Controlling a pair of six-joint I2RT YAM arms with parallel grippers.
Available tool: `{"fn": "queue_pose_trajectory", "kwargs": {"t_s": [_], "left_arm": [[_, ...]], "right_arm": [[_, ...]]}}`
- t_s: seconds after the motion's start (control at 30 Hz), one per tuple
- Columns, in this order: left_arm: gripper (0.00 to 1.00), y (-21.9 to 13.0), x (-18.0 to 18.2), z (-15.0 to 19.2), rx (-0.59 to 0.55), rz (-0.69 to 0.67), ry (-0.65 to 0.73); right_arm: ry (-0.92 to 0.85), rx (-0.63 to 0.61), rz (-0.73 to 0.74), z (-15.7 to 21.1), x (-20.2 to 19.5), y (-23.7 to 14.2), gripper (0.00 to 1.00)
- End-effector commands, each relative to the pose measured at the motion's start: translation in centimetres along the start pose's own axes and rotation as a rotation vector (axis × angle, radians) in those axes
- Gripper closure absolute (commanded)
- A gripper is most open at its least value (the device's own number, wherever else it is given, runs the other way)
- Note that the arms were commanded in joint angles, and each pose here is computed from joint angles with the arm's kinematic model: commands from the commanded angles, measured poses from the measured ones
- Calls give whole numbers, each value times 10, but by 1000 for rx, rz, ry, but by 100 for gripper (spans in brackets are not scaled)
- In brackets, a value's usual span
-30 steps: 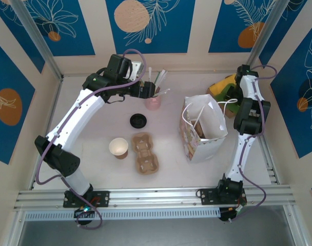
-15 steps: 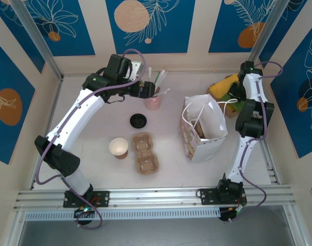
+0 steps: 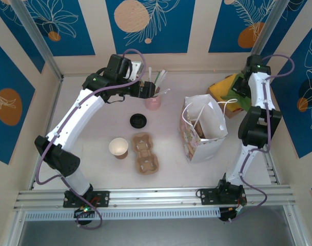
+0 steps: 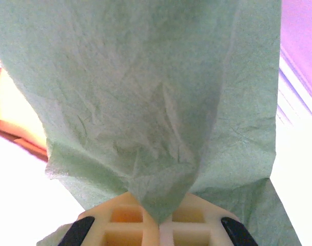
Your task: Pack the takeout coffee
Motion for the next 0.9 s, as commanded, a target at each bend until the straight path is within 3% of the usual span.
{"fn": "queue_pose_trajectory", "kwargs": {"t_s": [0.0,0.47,0.87], "left_arm": [[0,-9,1,-1,-25,30,-29],[0,-9,-5,8,-38,93,-107],[0,-27,-20,27,-48,38,-118]], "right_arm": [[32,-54,-71,3,-2,-40,100],[26,-250,-303,31,-10,-160,100],[-102,-373,-453,60,12,-234,100]]}}
Point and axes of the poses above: each hand's point on the last joint's axis, 136 mm out from that joint toward the fingers, its own y axis out along the fingers, its own x axis along the line the jaws close on, z = x × y, the point moved 9 cm from there along -y, back along the fingers, and after that the axes turned 9 degrees about y, right-handed, at the moved point
